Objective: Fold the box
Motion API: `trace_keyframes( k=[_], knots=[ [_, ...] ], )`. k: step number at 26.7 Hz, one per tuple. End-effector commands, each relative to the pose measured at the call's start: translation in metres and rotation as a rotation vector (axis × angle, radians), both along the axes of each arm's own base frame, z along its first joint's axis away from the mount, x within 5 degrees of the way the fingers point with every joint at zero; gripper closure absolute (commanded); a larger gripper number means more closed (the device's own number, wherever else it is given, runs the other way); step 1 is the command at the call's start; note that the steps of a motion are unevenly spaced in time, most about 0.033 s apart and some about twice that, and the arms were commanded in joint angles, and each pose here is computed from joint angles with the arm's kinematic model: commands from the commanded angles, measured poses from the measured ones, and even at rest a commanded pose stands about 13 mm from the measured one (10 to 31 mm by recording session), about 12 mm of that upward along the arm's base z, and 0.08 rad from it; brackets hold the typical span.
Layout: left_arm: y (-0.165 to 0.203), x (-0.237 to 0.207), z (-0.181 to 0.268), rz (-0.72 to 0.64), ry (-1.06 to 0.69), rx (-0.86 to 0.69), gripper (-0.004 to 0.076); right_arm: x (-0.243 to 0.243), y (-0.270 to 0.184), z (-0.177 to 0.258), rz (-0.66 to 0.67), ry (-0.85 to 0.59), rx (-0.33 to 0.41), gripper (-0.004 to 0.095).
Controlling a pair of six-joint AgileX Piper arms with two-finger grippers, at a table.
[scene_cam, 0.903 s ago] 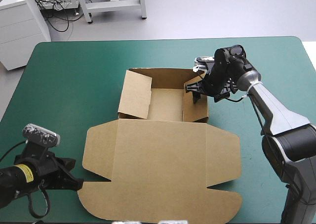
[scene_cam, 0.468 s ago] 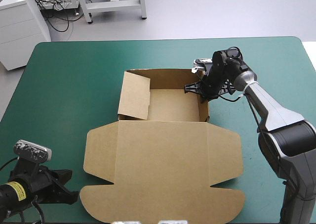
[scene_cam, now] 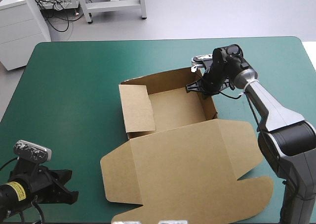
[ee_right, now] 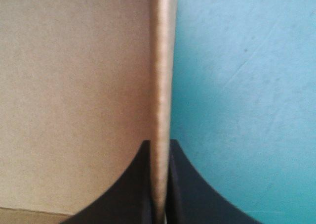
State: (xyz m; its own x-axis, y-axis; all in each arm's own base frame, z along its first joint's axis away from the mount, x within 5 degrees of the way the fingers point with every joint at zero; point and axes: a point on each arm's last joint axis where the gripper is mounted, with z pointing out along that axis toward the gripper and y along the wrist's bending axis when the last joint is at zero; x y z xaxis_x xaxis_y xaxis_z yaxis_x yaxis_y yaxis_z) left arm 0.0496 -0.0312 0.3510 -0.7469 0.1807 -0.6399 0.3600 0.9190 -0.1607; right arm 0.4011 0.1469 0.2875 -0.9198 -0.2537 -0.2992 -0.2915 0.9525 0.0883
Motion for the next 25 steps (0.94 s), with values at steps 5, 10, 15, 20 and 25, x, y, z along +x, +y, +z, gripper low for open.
trace_keyframes(
  k=[5, 10, 15, 20, 25],
  knots=[
    [0.0, -0.003, 0.004, 0.005, 0.035, -0.01, 0.0756, 0.013, -0.059, 0.086, -0.117, -0.281, 0.033, 0.0931],
    [-0.001, -0.003, 0.004, 0.002, 0.041, -0.021, 0.0756, 0.021, -0.121, 0.109, -0.261, -0.368, -0.002, 0.0931],
    [-0.003, -0.004, 0.004, -0.007, 0.051, -0.039, 0.0756, 0.02, -0.186, 0.11, -0.429, -0.369, -0.036, 0.0931],
    [-0.003, -0.005, 0.004, -0.009, 0.053, -0.042, 0.0756, 0.011, -0.268, 0.107, -0.727, -0.394, -0.012, 0.0931],
    [-0.003, -0.004, 0.004, -0.009, 0.054, -0.041, 0.0756, -0.005, -0.311, 0.095, -0.823, -0.302, -0.068, 0.0926]
  ],
)
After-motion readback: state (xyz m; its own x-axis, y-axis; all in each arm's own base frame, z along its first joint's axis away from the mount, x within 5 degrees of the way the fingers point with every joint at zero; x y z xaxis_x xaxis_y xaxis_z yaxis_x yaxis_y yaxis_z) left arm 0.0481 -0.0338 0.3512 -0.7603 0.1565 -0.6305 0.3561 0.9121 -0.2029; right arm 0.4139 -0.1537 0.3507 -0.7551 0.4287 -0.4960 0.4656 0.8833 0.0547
